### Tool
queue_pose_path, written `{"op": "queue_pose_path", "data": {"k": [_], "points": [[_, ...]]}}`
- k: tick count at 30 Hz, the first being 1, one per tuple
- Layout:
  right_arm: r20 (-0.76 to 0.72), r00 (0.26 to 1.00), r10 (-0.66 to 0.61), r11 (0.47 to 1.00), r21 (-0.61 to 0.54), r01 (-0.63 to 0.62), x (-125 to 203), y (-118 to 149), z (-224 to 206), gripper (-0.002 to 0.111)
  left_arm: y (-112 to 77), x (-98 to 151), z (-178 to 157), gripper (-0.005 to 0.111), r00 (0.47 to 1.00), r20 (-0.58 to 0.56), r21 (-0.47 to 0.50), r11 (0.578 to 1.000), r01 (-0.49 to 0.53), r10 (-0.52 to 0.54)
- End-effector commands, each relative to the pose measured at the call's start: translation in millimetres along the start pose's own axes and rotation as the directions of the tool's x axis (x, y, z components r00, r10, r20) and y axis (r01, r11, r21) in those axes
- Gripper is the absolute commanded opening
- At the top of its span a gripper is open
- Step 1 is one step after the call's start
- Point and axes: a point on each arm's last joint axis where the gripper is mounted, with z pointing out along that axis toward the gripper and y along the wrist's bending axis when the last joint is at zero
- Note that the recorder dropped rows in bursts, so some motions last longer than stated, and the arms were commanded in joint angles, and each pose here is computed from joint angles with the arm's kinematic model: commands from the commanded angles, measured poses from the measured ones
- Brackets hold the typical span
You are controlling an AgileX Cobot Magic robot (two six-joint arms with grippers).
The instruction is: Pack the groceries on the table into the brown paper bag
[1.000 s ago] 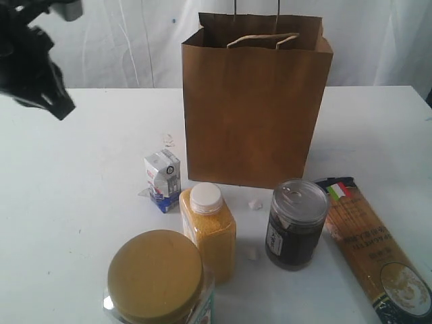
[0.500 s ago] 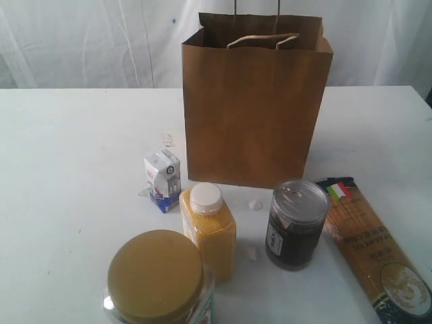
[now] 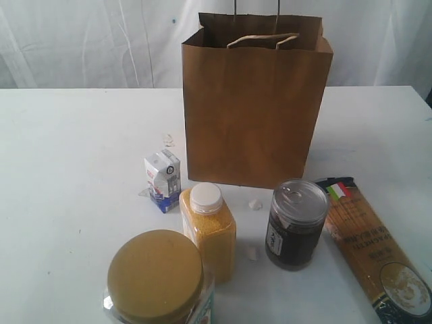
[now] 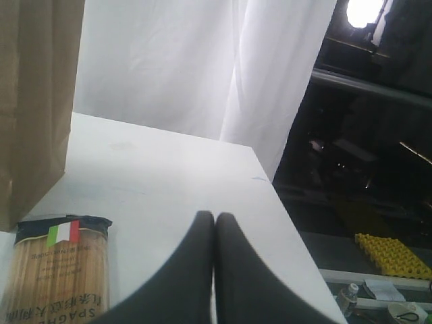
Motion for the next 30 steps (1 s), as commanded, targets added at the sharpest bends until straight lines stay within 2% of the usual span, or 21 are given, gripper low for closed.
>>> {"op": "queue_pose_path", "data": {"k": [1, 6, 7, 8, 9, 10, 12, 13, 14, 16, 17, 18, 20, 22, 24, 25, 26, 27, 28, 29, 30], "points": [[0.011, 1.0, 0.02, 1.0, -0.002, -0.02, -0.9, 0.0, -0.4, 0.0, 1.1, 54.5, 11.8, 0.0, 0.985, -0.119, -0.012, 0.993, 0.121, -0.122], [0.077, 0.995, 0.058, 0.998, 0.004, -0.059, -6.9, -0.9, -0.6, 0.0, -0.7, 59.1, 14.9, 0.0, 0.988, -0.026, 0.037, 0.987, 0.154, -0.153], [0.12, 0.986, 0.117, 0.993, 0.002, -0.118, -10.7, -1.5, -1.0, 0.0, -1.4, 58.5, 14.9, 0.0, 0.991, -0.019, 0.049, 0.99, 0.13, -0.129], [0.199, 0.938, 0.284, 0.958, -0.026, -0.285, -17.9, -3.0, -2.2, 0.0, -1.9, 58.3, 14.9, 0.0, 0.995, -0.017, 0.06, 0.993, 0.103, -0.102], [0.249, 0.862, 0.442, 0.896, -0.068, -0.439, -22.9, -4.7, -3.4, 0.0, -2.3, 58.3, 14.8, 0.0, 0.997, -0.016, 0.065, 0.995, 0.077, -0.076], [0.29, 0.72, 0.631, 0.772, -0.142, -0.62, -28.4, -7.1, -5.2, 0.0, -2.7, 59.1, 14.8, 0.0, 0.998, -0.024, 0.071, 0.996, 0.059, -0.058], [0.289, 0.375, 0.881, 0.456, -0.305, -0.836, -36.3, -11.7, -8.8, 0.0, -2.9, 60.6, 14.7, 0.0, 0.998, -0.04, 0.074, 0.996, 0.057, -0.054], [0.266, 0.247, 0.932, 0.335, -0.369, -0.867, -39.2, -12.7, -10.3, 0.0, -3.0, 61.7, 14.7, 0.0, 0.997, -0.053, 0.074, 0.996, 0.057, -0.053], [0.257, 0.166, 0.952, 0.264, -0.42, -0.868, -42.4, -14.0, -12.1, 0.0, -3.1, 63.5, 14.6, 0.0, 0.996, -0.072, 0.074, 0.996, 0.057, -0.052], [0.268, 0.023, 0.963, 0.177, -0.564, -0.807, -53.6, -18.6, -20.2, 0.0, -3.4, 67.9, 14.1, 0.0, 0.992, -0.12, 0.075, 0.996, 0.051, -0.041], [0.288, -0.033, 0.957, 0.169, -0.647, -0.744, -60.7, -21.5, -27.0, 0.0, -3.4, 69.9, 13.9, 0.0, 0.989, -0.142, 0.074, 0.996, 0.051, -0.04], [0.307, -0.091, 0.947, 0.173, -0.73, -0.661, -67.7, -24.6, -35.7, 0.0, -3.5, 73.1, 13.3, 0.0, 0.983, -0.177, 0.074, 0.996, 0.051, -0.037], [0.351, -0.179, 0.919, 0.229, -0.846, -0.481, -84.4, -30.5, -56.2, 0.0, -3.6, 77.8, 12.4, 0.0, 0.974, -0.227, 0.076, 0.996, 0.036, -0.018], [0.363, -0.275, 0.89, 0.279, -0.912, -0.301, -107.6, -38.0, -80.5, 0.0, -3.6, 78.9, 12.1, 0.0, 0.971, -0.239, 0.077, 0.996, 0.033, -0.014], [0.356, -0.305, 0.883, 0.307, -0.931, -0.198, -132.2, -42.4, -99.3, 0.0, -3.6, 78.1, 12.3, 0.0, 0.973, -0.23, 0.077, 0.996, 0.033, -0.015], [0.374, -0.265, 0.889, 0.337, -0.925, -0.177, -147.4, -41.5, -107.2, 0.0, -3.6, 77.6, 12.4, 0.0, 0.974, -0.225, 0.077, 0.997, 0.031, -0.013], [0.419, -0.183, 0.889, 0.389, -0.904, -0.177, -160.1, -37.2, -111.6, 0.0, -3.5, 77.3, 12.5, 0.0, 0.975, -0.221, 0.078, 0.997, 0.029, -0.011], [0.512, -0.033, 0.858, 0.497, -0.846, -0.192, -174.9, -29.8, -114.6, 0.0, -3.5, 77.3, 12.5, 0.0, 0.975, -0.221, 0.078, 0.997, 0.029, -0.011], [0.639, 0.163, 0.752, 0.659, -0.732, -0.174, -189.7, -21.0, -118.0, 0.0, -3.5, 77.3, 12.5, 0.0, 0.975, -0.221, 0.077, 0.997, 0.032, -0.014], [0.722, 0.346, 0.599, 0.795, -0.589, -0.147, -194.9, -14.9, -114.5, 0.0, -3.8, 77.3, 12.5, 0.0, 0.974, -0.223, 0.074, 0.995, 0.06, -0.042], [0.784, 0.511, 0.353, 0.915, -0.403, -0.014, -197.7, -8.0, -111.1, 0.0, -4.3, 77.5, 12.4, 0.0, 0.97, -0.229, 0.07, 0.993, 0.099, -0.081]]}}
